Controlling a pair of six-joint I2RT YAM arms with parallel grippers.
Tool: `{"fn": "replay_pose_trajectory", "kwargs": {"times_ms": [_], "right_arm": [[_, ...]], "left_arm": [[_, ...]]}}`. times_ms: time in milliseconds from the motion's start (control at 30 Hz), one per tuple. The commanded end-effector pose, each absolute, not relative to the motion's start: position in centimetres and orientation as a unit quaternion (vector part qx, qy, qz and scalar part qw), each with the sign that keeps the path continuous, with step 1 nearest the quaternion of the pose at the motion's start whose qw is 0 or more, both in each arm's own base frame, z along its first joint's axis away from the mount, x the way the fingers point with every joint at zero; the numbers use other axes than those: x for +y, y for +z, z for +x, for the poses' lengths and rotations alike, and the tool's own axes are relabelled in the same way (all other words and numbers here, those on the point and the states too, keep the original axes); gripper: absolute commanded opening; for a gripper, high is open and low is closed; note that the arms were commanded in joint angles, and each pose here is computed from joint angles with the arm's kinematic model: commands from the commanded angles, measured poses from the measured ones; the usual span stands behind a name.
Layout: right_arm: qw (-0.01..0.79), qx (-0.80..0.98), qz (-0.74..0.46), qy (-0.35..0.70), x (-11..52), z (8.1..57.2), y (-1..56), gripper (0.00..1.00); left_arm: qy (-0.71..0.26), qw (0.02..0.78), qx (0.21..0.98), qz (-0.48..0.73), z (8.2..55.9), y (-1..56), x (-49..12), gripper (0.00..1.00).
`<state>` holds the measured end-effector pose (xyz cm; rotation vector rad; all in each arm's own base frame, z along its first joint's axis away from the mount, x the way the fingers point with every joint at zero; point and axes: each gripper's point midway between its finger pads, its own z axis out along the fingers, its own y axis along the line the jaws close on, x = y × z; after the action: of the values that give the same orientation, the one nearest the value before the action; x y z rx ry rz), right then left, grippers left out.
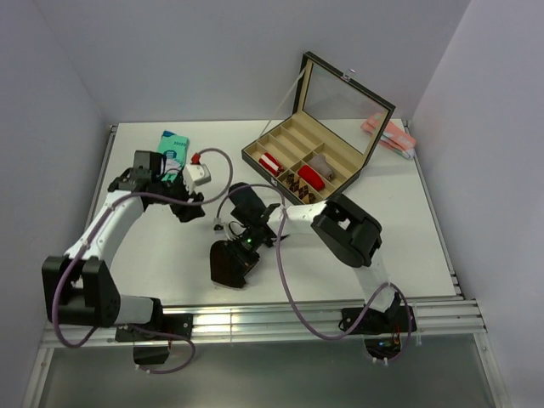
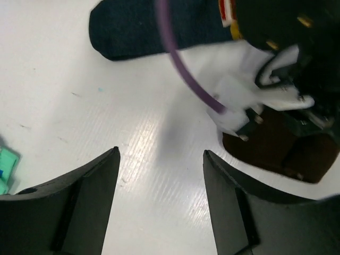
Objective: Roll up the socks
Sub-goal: Roll the sock at the center of the board.
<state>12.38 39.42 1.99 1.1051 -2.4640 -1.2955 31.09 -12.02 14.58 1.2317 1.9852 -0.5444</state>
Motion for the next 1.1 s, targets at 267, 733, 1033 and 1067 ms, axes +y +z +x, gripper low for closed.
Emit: {"fn": "replay_pose_trajectory", "kwargs": {"times_ms": [267,733,1033,1067], "right_arm": [[0.15,-0.886,0.296,-0.324,37.2,15.0,0.2,0.18],[0.144,-0.889,0.282,-0.332,38.3,15.9,1.0,0.19],[0.14,-0.883,0.284,-0.348,38.8,15.9,1.4,0.19],[0.14,-0.882,0.284,-0.349,38.8,15.9,1.4,0.19]], "left_arm": [[-0.079,0.402,0.63,0.659,22.3,10.2,-13.7,0.8],[-0.131,0.351,0.589,0.716,16.6,6.5,-18.4,0.89],[-0.144,0.322,0.589,0.727,15.3,4.4,-20.0,0.88],[-0.143,0.322,0.592,0.725,15.5,4.2,-20.1,0.88]]}}
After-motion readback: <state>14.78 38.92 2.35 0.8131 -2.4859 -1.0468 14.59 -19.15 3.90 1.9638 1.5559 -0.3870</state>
